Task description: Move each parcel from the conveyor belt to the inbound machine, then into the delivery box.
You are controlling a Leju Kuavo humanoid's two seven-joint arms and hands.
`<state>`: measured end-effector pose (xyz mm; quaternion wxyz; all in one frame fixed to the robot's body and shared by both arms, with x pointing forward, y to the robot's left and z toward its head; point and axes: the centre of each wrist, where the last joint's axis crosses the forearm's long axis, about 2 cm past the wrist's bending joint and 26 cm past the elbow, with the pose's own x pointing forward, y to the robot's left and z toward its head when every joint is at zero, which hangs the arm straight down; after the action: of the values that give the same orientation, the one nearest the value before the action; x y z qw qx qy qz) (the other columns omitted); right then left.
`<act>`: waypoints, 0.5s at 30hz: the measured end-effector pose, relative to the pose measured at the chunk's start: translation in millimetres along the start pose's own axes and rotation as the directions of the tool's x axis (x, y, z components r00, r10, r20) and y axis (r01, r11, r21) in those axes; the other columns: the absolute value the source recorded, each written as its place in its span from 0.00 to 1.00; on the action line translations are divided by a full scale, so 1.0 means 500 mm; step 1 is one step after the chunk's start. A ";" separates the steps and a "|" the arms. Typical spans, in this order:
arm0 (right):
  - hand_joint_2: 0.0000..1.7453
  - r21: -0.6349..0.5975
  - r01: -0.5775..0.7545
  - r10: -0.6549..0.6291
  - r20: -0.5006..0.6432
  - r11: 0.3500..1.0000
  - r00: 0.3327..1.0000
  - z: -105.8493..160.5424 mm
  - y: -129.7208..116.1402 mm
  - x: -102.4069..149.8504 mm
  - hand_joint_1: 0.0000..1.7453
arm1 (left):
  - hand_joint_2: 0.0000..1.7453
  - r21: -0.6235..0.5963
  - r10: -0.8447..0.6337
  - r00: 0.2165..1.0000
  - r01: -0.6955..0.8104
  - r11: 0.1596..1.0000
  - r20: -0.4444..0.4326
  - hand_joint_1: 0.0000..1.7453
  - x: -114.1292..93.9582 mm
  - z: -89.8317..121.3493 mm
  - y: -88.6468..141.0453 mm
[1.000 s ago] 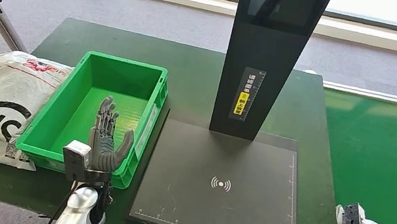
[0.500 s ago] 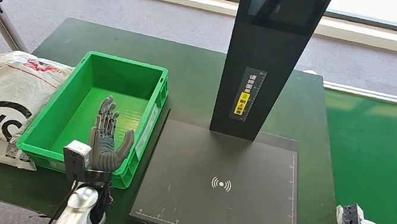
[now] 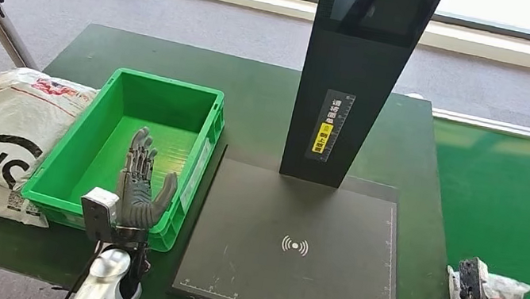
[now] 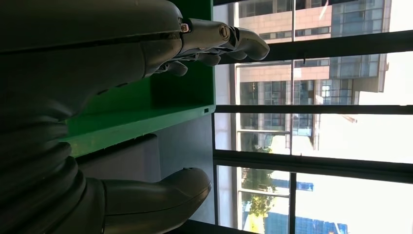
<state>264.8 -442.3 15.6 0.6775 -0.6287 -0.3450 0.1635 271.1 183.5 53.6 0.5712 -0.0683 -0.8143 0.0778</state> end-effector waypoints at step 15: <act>1.00 -0.331 0.722 -0.383 0.675 0.607 0.631 0.095 -0.196 0.270 1.00 | 1.00 0.038 0.003 1.000 -0.003 0.999 0.000 0.00 -0.002 -0.019 -0.005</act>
<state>307.6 -333.7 144.1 0.3432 -0.5815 -0.7376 -0.0080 280.4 181.2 56.6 0.5723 -0.0587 -0.8125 0.0942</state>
